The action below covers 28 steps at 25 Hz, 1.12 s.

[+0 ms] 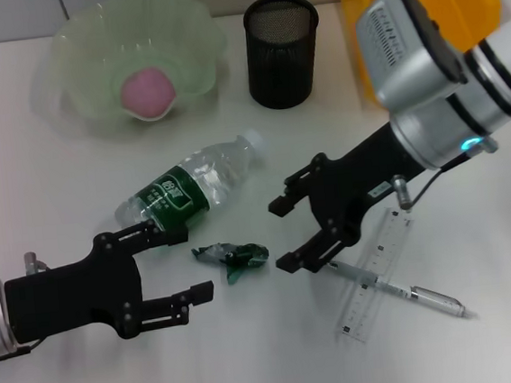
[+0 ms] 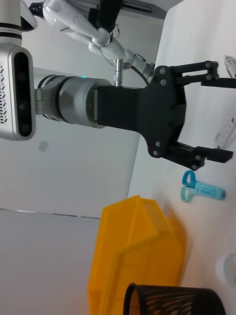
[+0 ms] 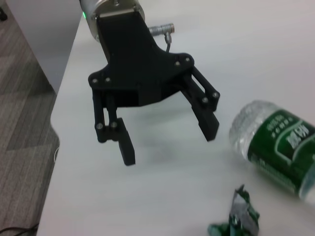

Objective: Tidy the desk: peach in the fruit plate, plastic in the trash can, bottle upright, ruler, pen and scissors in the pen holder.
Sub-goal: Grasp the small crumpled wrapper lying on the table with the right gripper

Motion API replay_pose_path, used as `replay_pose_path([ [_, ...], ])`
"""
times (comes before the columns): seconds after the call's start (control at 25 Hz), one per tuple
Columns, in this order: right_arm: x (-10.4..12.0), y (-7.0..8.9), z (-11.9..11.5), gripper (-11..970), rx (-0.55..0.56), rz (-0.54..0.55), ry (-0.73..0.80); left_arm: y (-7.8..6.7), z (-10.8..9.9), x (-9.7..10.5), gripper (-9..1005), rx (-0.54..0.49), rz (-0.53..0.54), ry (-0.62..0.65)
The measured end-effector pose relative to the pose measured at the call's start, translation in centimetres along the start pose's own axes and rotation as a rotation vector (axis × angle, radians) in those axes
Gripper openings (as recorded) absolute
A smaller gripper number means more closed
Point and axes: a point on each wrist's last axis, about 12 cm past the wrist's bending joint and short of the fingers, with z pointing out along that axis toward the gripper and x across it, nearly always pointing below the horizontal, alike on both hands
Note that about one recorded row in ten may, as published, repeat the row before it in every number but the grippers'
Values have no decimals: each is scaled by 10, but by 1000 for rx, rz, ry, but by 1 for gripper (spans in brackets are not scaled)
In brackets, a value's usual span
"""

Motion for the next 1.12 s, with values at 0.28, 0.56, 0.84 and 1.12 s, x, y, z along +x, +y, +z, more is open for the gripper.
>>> replay_pose_path([
  [0.28,-1,-2,13,732,35,-35,3,2,1,-3,812,4,6,-2],
  [0.56,1,-1,27,713,48,-57,-4,3,1,-4,812,-2,8,-6],
  [0.84,3,1,39,694,61,-60,-1,4,1,-5,812,-2,10,-9],
  [1.12,7,0,43,675,71,-49,14,4,1,-5,812,-2,10,-9],
])
